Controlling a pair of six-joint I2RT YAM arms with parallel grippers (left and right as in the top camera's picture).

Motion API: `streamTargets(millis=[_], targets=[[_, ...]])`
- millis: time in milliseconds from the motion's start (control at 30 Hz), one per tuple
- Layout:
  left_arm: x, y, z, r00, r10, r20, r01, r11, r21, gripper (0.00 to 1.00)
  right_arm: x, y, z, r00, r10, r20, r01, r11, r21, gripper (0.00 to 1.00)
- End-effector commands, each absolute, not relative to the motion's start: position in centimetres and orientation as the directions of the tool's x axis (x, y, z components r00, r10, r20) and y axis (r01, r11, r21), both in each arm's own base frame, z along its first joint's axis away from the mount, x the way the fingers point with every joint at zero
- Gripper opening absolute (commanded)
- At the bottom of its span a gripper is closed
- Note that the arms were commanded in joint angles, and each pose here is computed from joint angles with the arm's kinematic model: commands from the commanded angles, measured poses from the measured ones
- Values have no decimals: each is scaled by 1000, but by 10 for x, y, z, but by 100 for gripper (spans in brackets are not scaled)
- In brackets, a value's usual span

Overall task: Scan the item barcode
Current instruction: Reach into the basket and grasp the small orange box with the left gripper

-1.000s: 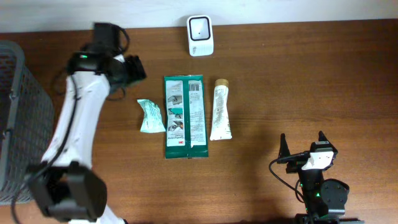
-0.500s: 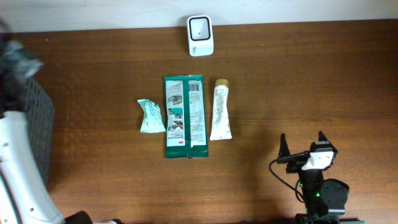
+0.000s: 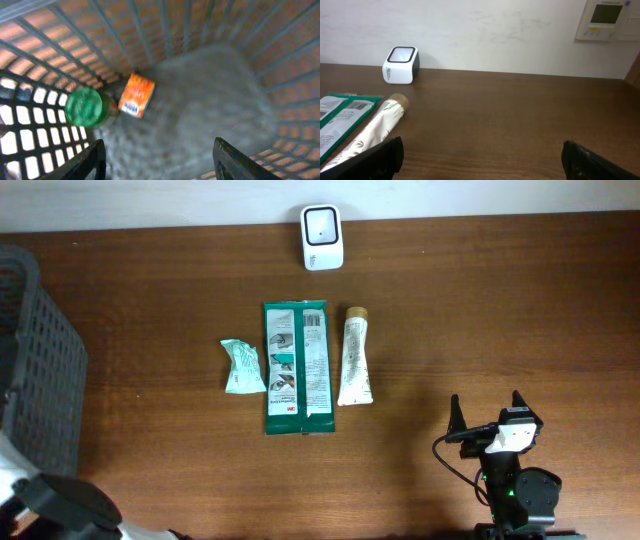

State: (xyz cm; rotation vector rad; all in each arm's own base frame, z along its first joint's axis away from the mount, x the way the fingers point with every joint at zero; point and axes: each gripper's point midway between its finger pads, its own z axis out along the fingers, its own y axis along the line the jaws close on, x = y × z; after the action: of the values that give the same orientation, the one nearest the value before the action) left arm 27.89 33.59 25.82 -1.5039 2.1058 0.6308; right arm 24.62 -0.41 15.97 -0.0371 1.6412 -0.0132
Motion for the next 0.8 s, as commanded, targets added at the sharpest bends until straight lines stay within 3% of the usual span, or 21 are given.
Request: streamTargets(millis=[0,167,433,767], targets=[[271,348,215,-336,-745,-576,-942,272,197,71,246,-3,156,-76,-38,-996,-23,999,-36,98],[278,364,168,-442,-737,-511,-896,345,278,71,246,-3,156,-76,-38,-996,-23,999,-36,98],[285,378,124,-479,-750,-456,-874,362,323,65,246,-3,156,-76,-38,-996,-24,999,-36,98],[257,401,68,-472,-805,-360,-859,330,391,63,246,-3,156,-76,-38,-996,-23,999,-36,98]])
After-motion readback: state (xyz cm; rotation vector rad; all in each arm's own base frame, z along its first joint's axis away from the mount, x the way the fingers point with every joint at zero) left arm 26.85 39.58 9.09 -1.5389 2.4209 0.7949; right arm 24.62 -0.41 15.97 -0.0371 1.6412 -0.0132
